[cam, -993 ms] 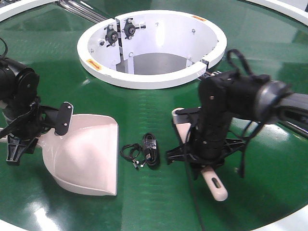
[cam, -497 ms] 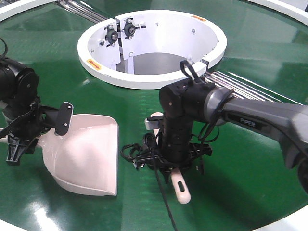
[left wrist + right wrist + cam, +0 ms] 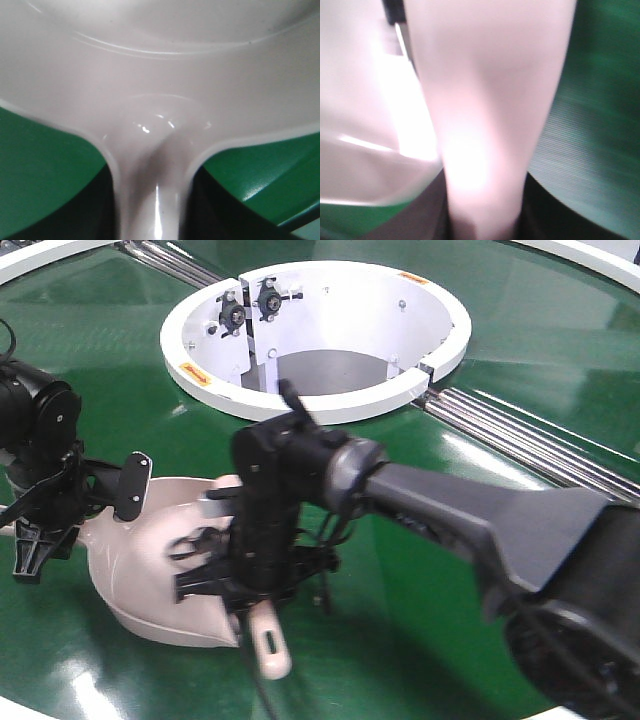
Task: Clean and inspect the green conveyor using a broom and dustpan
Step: 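Sweep the black cable into the dustpan with the right-held brush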
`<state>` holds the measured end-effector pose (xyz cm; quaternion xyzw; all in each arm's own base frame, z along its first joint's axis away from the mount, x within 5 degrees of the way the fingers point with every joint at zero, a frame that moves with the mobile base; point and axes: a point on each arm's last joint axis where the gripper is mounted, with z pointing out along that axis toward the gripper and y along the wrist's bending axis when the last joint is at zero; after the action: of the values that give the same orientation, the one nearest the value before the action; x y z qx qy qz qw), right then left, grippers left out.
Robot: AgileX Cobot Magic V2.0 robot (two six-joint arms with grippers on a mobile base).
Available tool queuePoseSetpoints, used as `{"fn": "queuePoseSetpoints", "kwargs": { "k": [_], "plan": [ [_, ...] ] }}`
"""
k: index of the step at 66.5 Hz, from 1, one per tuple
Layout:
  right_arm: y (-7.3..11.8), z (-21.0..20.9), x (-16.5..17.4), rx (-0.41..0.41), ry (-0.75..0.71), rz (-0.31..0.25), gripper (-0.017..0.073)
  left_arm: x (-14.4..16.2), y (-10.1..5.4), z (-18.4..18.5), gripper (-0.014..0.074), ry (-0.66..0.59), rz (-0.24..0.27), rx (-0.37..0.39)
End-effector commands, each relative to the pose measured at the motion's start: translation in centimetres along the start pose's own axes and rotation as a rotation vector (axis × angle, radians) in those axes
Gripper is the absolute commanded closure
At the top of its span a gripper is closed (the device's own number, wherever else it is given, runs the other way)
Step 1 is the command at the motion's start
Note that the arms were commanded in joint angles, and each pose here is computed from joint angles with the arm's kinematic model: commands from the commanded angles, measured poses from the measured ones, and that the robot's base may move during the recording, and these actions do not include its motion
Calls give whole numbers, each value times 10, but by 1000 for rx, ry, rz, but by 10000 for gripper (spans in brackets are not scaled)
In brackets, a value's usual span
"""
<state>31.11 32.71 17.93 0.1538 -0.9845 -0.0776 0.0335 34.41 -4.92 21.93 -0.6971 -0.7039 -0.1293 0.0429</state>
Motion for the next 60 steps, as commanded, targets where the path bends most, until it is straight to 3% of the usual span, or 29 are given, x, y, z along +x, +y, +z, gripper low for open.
{"fn": "queuePoseSetpoints", "kwargs": {
  "k": [1, 14, 38, 48, 60],
  "plan": [
    [30, -35, 4, -119, -25, -73, 561, 1, 0, -19, 600, -13, 16, -42],
    [40, -55, 0, -179, -84, -95, 561, 1, 0, -19, 600, -13, 16, -42],
    [21, -102, 3, -136, -214, -108, 561, 1, 0, -19, 600, -13, 16, -43],
    [-4, -111, 4, -100, -223, -75, 561, 1, 0, -19, 600, -13, 16, -43],
    [-58, -114, 13, 2, -200, -1, 561, 1, 0, -19, 600, -13, 16, -43]
  ]
}}
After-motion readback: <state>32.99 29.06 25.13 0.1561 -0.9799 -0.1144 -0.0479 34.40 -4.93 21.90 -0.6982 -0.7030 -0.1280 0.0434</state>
